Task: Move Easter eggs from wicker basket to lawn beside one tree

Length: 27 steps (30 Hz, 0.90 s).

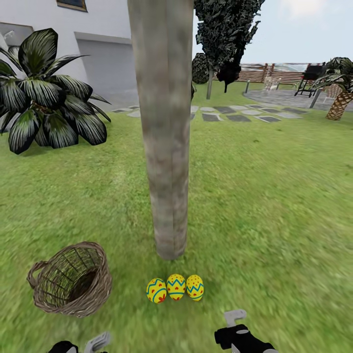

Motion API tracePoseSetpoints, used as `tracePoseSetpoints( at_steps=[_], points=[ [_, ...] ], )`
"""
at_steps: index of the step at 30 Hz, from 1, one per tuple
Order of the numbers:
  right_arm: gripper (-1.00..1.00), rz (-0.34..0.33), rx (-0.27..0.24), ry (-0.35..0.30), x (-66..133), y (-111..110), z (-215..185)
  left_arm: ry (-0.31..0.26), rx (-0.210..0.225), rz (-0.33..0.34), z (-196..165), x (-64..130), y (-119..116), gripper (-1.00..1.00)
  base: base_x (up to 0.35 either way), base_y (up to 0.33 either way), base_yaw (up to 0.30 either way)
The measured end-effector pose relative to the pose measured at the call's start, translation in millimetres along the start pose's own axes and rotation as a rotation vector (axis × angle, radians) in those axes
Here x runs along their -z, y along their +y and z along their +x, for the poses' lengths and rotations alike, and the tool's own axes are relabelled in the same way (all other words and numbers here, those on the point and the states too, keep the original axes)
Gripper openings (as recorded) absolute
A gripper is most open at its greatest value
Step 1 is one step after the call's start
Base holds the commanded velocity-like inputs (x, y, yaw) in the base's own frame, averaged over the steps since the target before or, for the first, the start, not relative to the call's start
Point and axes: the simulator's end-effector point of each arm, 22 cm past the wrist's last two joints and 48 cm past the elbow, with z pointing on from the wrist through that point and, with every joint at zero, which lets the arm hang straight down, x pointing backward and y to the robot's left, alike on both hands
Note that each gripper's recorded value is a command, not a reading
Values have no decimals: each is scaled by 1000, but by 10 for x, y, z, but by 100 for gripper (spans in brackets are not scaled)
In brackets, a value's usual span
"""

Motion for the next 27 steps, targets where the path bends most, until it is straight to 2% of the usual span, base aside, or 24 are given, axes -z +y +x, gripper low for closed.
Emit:
tracePoseSetpoints(
  at_steps=[3, 6, 8, 10, 15, 20, 27],
  points=[
    [100, -5, 5, 3, 48, 28, 0, 6, -9, -14, 55, -7, -67, 100, 0, 0, 0],
    [100, -28, 10, 42, 101, 137, 200, -34, -31, -106, 47, -42, -30, 100, 0, 0, 0],
    [100, -37, 11, 62, 138, 171, 311, -50, -37, -128, 60, -51, -65, 100, 0, 0, 0],
    [100, -38, 11, 78, 173, 172, 421, -55, -39, -134, 76, -41, -98, 100, 0, 0, 0],
    [100, -32, 12, 112, 260, 103, 661, -49, -46, -113, 176, -62, -359, 100, 0, 0, 0],
    [100, -39, 12, 143, 360, 144, 877, -43, -49, -103, 241, -29, -480, 100, 0, 0, 0],
    [100, -42, 11, 161, 481, 154, 999, -1, -36, -138, 472, -4, -409, 100, 0, 0, 0]
  ],
)
